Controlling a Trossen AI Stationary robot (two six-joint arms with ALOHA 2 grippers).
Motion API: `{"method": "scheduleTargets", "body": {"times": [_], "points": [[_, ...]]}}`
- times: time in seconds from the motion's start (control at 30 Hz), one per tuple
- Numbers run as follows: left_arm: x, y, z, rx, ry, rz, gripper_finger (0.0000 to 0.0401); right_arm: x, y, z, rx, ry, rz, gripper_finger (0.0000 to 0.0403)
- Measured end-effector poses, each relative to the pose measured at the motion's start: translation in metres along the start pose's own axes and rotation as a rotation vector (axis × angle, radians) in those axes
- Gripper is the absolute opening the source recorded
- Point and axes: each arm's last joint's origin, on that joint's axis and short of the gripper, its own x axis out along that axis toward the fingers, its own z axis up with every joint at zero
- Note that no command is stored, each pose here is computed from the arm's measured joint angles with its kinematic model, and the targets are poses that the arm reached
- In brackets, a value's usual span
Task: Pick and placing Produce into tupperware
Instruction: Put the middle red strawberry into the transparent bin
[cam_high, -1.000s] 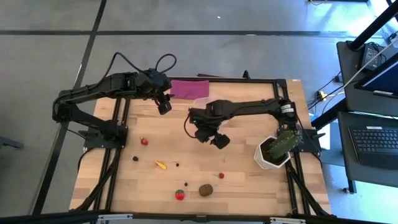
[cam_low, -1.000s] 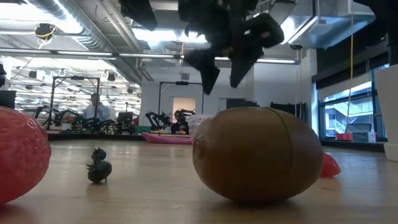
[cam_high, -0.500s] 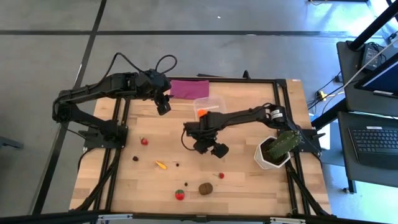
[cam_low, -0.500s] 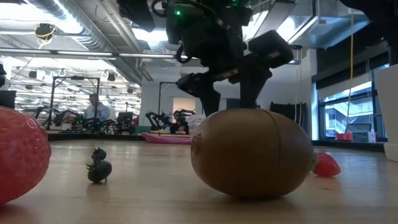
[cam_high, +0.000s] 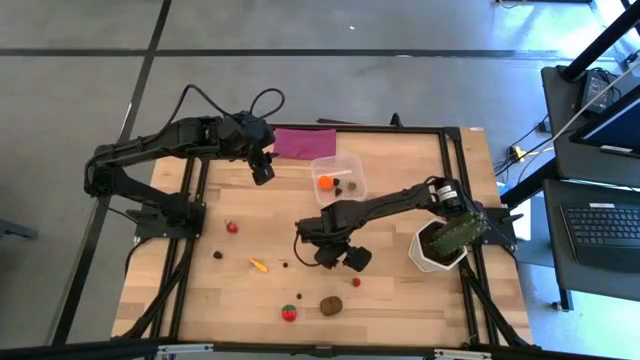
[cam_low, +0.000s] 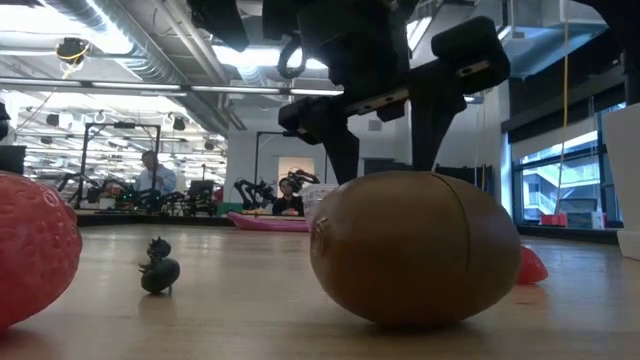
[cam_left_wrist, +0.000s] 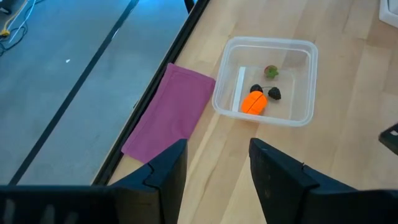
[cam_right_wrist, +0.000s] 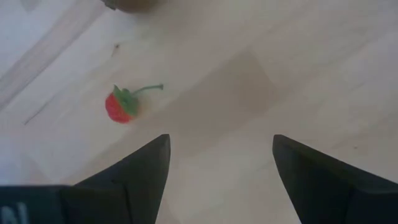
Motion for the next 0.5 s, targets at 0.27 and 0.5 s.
{"method": "scheduleTargets", "body": {"times": [0.27,0.5], "points": [[0.000,0.000,0.000,-0.001,0.000,0.000,0.0165,0.006,0.013,0.012,-0.025,0.001,0.007,0.0283],[0.000,0.000,0.000,-0.003,0.000,0.000,0.0165,0.005,0.009,0.012,-0.016,-0.014,-0.008,0.0283]]}}
